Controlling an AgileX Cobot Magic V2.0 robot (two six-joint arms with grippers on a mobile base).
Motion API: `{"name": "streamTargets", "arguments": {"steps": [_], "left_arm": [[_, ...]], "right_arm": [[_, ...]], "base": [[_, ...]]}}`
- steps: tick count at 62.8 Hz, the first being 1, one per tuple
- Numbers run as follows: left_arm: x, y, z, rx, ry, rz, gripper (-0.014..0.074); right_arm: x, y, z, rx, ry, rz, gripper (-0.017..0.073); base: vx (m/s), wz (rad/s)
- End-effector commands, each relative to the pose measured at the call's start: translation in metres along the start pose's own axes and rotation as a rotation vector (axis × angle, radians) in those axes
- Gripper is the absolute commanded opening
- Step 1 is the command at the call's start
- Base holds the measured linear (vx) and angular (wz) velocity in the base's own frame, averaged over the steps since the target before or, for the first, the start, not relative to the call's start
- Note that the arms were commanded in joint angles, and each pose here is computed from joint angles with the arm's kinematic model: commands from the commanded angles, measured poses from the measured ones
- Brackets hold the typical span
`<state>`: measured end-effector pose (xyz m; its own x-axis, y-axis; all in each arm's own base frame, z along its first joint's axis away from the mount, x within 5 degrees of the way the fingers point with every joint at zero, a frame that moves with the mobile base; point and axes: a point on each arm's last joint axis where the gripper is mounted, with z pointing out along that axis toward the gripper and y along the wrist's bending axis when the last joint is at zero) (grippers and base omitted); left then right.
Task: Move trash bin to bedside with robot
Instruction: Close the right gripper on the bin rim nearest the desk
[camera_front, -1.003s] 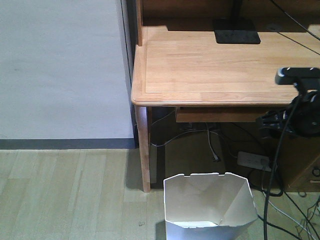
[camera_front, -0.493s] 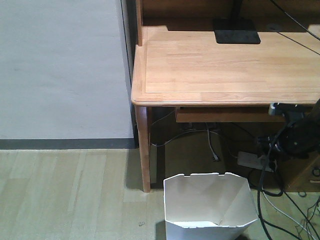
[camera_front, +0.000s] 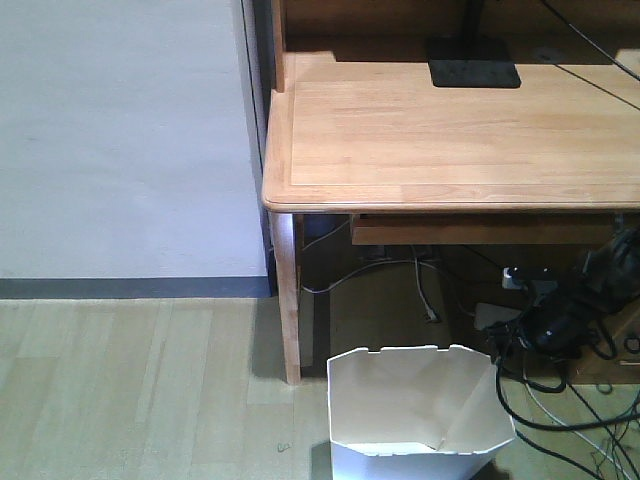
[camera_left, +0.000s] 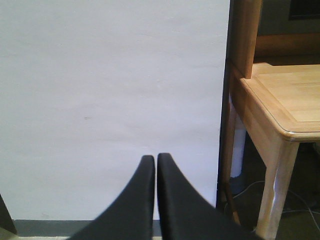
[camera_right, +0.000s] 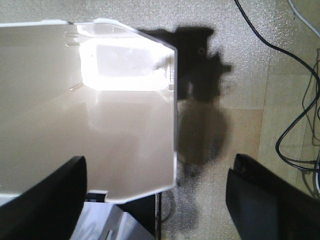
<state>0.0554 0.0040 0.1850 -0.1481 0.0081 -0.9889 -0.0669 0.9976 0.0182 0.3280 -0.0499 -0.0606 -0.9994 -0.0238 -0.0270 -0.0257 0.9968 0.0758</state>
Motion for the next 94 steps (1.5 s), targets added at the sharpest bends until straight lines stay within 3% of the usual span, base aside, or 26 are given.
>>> {"name": "streamTargets", "arguments": {"steps": [1, 42, 64, 76, 86, 94], "left_arm": [[-0.001, 0.0, 0.0, 0.0, -0.066, -0.004, -0.0006], [-0.001, 0.0, 0.0, 0.0, -0.066, -0.004, -0.0006], [-0.001, 0.0, 0.0, 0.0, -0.066, -0.004, -0.0006], [-0.001, 0.0, 0.0, 0.0, -0.066, -0.004, -0.0006], [-0.001, 0.0, 0.0, 0.0, -0.066, -0.004, -0.0006], [-0.001, 0.0, 0.0, 0.0, -0.066, -0.004, -0.0006]], "right_arm": [[-0.02, -0.006, 0.002, 0.021, -0.063, -0.027, 0.0568], [-0.034, -0.016, 0.118, -0.049, 0.084, -0.061, 0.0542], [-0.031, -0.015, 0.15, -0.089, 0.149, -0.06, 0.0319], [-0.034, -0.015, 0.151, -0.1, 0.147, -0.049, -0.0019], [-0.035, -0.014, 0.15, -0.122, 0.138, -0.011, -0.0012], [-0.037, -0.016, 0.146, -0.161, 0.117, -0.015, -0.001]], "base": [[0.0, 0.0], [0.0, 0.0], [0.0, 0.0], [0.0, 0.0], [0.0, 0.0], [0.0, 0.0]]}}
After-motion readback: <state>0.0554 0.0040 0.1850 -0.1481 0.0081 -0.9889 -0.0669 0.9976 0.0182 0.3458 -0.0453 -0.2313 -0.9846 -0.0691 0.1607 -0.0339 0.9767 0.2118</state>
